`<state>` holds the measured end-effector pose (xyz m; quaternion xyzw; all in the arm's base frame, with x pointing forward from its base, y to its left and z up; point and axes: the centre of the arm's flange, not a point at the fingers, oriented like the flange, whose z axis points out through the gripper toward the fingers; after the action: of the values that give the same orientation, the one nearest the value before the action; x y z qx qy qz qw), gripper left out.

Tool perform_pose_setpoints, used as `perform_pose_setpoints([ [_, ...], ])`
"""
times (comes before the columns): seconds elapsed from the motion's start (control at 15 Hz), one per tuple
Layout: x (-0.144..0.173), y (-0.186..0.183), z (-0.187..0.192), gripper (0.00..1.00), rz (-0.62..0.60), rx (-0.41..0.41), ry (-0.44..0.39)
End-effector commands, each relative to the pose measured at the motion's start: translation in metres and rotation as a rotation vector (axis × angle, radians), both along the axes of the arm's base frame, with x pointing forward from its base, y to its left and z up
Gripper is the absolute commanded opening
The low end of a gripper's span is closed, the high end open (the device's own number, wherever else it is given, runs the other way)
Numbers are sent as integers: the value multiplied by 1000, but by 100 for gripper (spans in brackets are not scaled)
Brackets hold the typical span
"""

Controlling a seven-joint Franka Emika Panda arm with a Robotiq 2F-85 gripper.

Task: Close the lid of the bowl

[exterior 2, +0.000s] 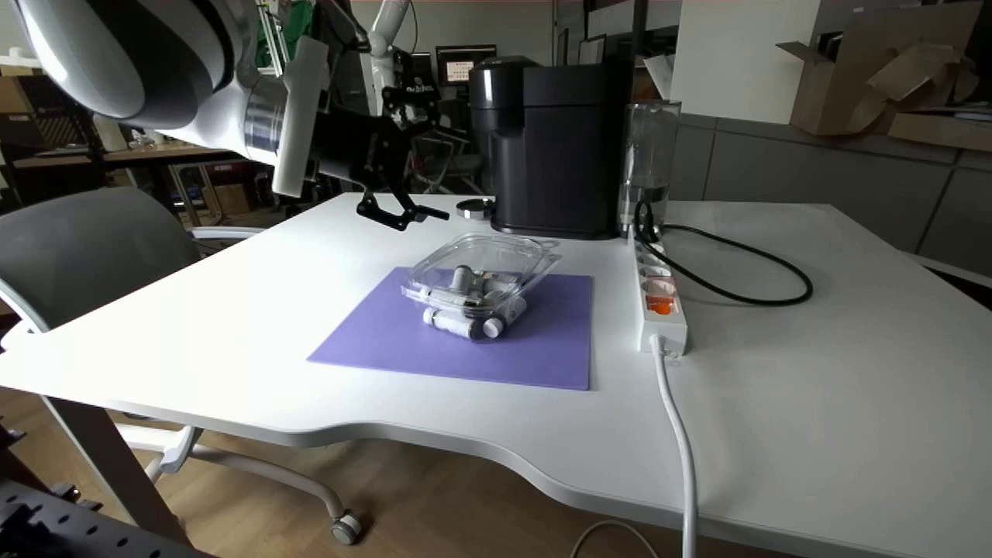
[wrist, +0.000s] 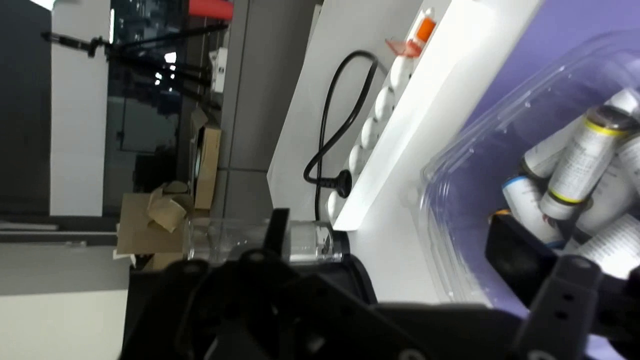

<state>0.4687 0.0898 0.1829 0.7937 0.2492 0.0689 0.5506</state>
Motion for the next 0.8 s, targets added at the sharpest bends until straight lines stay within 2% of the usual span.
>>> perform_pose_setpoints([
  [0.0,7,-31,12,100,-125,74,24],
  [0.07,8,-40,12,100,-152,113,48],
  [0.27,13,-60,14,100,-174,297,129],
  [0.47,19,-78,27,100,-147,475,210],
  [0.73,22,-94,55,100,-64,722,276],
])
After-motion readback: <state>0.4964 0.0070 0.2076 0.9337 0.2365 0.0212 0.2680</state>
